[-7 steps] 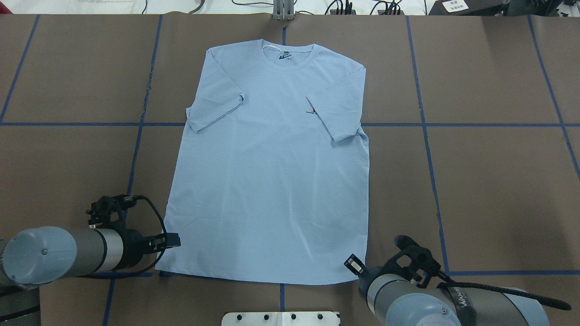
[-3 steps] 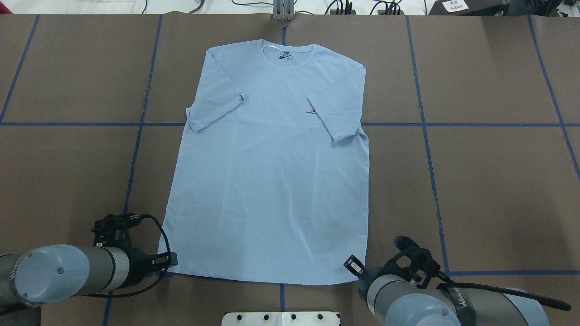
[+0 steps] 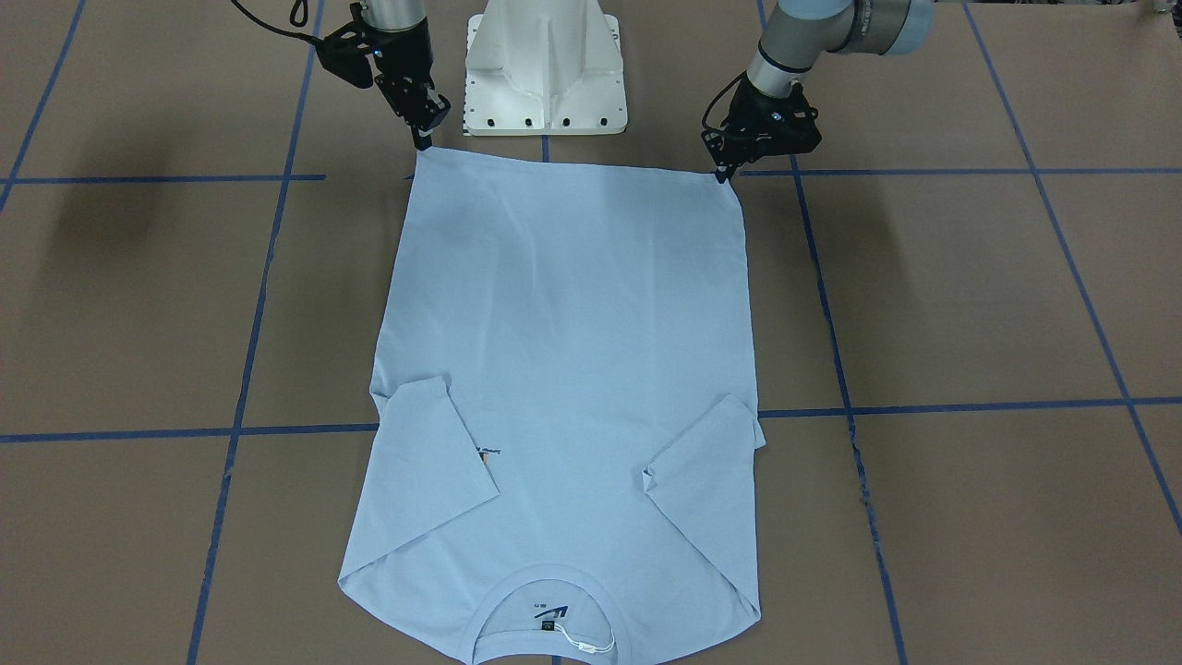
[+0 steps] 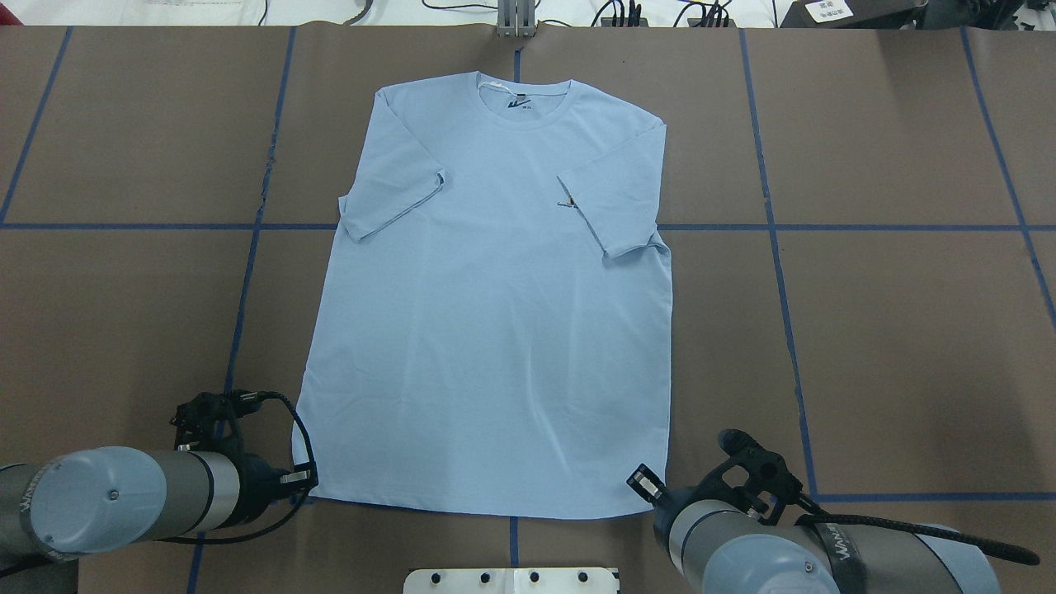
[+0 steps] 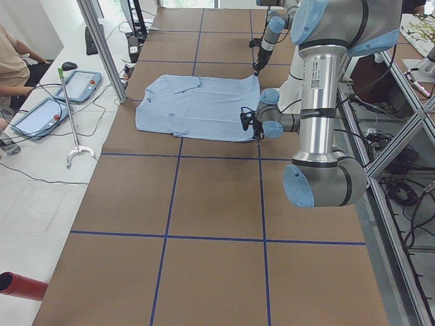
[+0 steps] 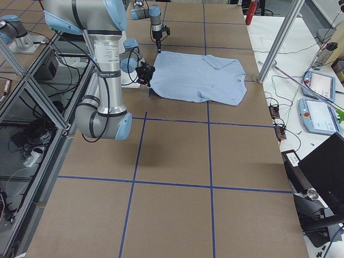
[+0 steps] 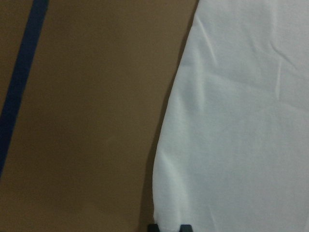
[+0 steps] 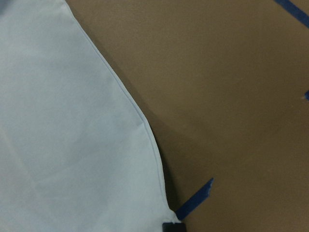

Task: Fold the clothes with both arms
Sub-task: 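Grasp both hem corners with the left and right grippers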

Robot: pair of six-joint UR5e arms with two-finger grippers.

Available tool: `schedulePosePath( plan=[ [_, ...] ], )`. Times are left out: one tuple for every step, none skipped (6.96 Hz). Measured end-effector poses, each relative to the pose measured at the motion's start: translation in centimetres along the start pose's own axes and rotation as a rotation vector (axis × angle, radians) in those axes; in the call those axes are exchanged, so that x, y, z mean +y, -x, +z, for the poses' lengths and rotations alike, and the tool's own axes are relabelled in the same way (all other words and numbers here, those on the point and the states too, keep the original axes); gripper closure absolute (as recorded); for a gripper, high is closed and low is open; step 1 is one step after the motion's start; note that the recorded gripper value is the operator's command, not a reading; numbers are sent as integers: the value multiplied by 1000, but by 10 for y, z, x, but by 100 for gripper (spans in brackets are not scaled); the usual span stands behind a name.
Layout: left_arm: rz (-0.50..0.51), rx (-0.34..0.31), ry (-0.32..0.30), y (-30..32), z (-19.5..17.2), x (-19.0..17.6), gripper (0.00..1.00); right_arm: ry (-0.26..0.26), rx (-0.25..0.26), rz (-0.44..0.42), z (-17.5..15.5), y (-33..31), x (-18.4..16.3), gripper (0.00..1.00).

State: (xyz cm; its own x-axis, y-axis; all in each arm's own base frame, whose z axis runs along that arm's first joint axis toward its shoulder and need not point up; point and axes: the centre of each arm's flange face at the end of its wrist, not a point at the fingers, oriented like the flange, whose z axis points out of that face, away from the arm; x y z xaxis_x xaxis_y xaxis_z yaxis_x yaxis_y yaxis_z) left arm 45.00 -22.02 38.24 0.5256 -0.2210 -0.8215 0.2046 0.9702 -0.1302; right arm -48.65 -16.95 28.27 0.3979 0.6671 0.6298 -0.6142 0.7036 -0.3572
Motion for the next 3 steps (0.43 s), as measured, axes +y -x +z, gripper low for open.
schedulePosePath(
  plan=[
    [-11,44,9,-13,-20,4,100,1,2,-2,-3,-4,-4,100],
    [-31,90,35,-26,-41,17,100,3,15,-14,-7,-17,-9,100],
    [-45,123,85,-38,-56,43,100,13,35,-40,-14,-38,-10,100]
  ],
)
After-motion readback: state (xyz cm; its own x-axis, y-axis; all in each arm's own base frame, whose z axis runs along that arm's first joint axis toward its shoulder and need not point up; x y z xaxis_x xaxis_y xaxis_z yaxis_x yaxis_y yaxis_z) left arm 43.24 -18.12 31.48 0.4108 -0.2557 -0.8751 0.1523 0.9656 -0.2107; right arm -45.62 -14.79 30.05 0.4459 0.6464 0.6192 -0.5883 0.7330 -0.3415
